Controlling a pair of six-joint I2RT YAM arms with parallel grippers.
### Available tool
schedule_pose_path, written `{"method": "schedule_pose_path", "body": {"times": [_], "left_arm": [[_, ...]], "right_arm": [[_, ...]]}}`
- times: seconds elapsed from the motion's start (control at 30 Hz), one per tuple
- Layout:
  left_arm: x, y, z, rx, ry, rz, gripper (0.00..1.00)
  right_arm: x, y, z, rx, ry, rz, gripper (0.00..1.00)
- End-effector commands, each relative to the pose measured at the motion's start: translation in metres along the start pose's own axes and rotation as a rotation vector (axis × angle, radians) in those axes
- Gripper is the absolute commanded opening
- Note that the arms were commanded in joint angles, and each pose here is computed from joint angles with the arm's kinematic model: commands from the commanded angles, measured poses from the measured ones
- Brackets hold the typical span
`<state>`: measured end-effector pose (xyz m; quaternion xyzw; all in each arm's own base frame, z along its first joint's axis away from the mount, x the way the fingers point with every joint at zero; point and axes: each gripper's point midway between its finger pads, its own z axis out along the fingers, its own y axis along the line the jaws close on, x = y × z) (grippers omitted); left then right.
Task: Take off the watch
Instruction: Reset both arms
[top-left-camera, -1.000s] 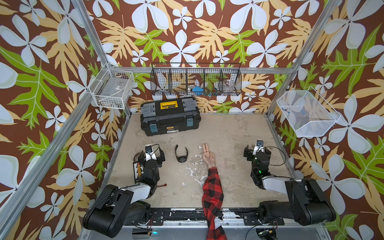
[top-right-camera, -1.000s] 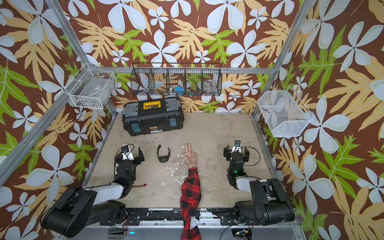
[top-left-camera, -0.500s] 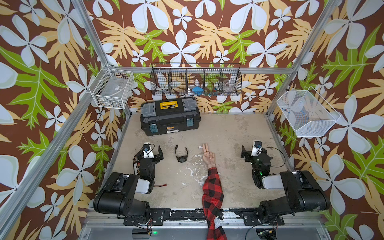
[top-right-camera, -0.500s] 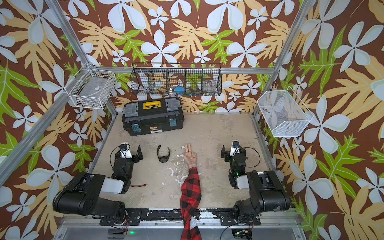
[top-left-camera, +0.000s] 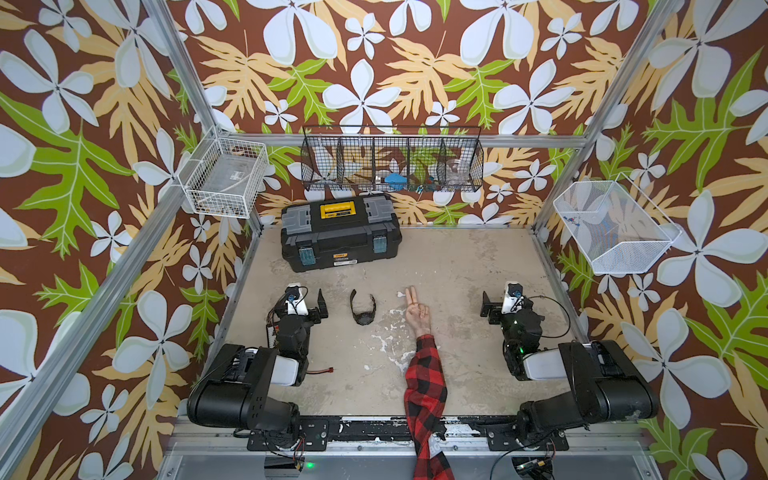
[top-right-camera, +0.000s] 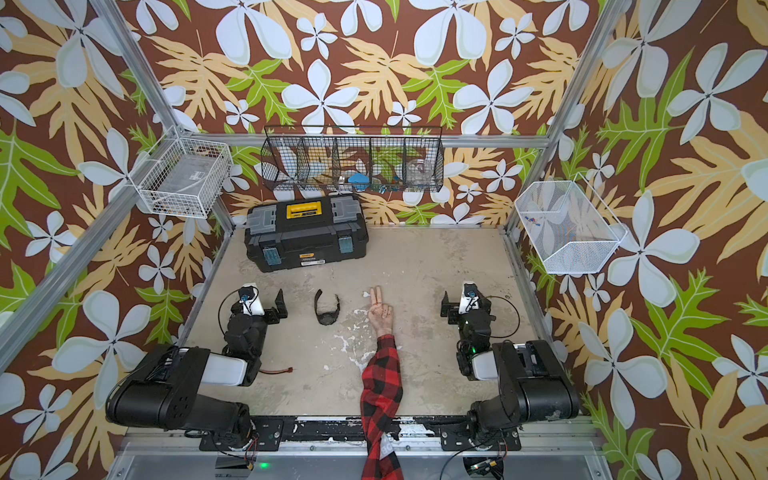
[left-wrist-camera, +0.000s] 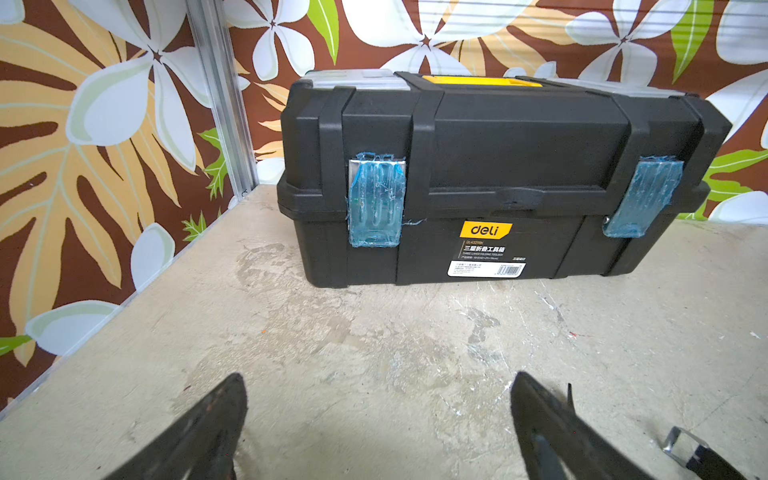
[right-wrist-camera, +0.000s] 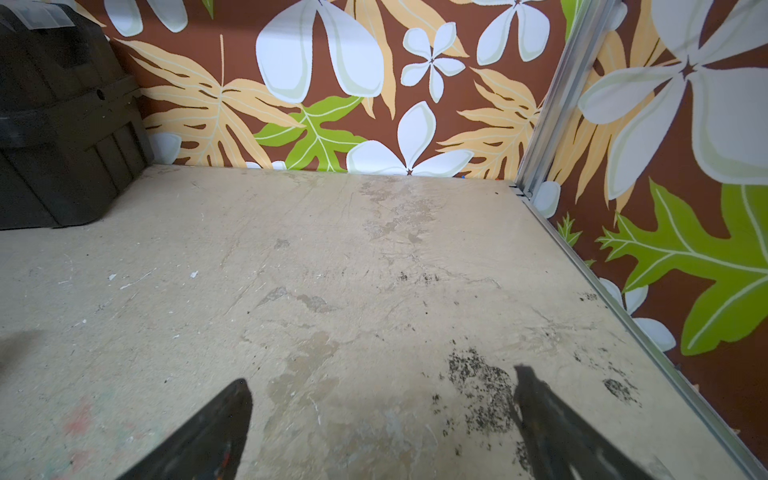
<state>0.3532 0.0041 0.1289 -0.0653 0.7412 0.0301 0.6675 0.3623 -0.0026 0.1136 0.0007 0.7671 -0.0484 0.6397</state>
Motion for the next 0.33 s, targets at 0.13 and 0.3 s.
{"method": "schedule_pose_path", "body": {"times": [0.13,0.3], "left_arm": [[-0.004,-0.0027,0.0025,0.014,-0.013,-0.009,1.0],[-0.0036,-0.0035,0.0042,0.049,-0.002,-0.022,1.0]], "right_arm": [[-0.0099,-0.0032,0.0002,0.019,-0.037,-0.004,1.0],[-0.0098,-0.0036,0.0009,0.02,-0.036,-0.003,1.0]]}}
